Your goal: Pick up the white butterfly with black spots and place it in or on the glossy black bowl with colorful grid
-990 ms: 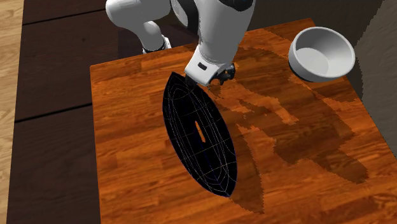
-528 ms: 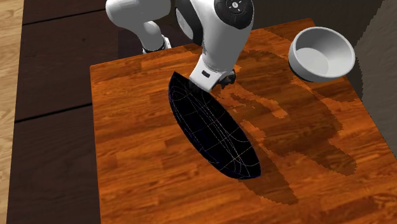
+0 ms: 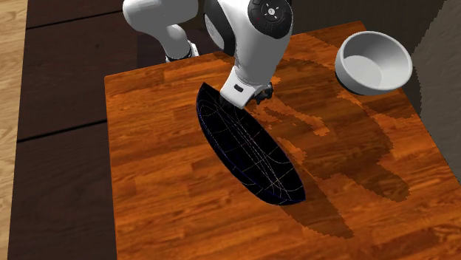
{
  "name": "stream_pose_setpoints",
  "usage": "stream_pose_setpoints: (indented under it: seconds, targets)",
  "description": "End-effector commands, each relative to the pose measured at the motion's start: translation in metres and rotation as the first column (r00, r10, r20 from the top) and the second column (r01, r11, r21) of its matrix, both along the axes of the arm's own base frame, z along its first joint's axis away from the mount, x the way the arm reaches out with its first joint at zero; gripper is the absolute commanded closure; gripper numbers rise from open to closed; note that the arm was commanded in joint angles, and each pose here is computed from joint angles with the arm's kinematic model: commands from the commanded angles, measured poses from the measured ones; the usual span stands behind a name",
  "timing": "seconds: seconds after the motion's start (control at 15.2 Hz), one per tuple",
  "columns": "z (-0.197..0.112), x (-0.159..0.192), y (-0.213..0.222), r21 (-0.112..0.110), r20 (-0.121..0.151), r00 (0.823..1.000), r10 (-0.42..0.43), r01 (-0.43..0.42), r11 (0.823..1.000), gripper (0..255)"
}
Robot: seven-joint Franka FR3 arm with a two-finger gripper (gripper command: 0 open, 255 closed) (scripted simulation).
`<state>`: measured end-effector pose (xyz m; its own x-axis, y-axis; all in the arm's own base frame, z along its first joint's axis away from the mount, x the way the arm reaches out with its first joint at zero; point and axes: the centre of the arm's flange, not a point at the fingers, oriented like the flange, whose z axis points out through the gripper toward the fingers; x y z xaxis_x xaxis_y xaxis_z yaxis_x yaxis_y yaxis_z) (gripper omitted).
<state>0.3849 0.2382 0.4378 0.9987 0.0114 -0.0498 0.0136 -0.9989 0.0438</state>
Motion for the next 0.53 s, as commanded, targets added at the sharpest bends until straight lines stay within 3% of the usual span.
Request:
stream_pose_setpoints:
  seconds: [0.0,0.46]
  targets:
    - [-0.0007,-0.0002,0.0000,-0.001,-0.002,1.000,0.000,0.000,1.000,255]
    - [0.0007,-0.0010,0.0004,0.000,-0.002,1.000,0.000,0.000,1.000,255]
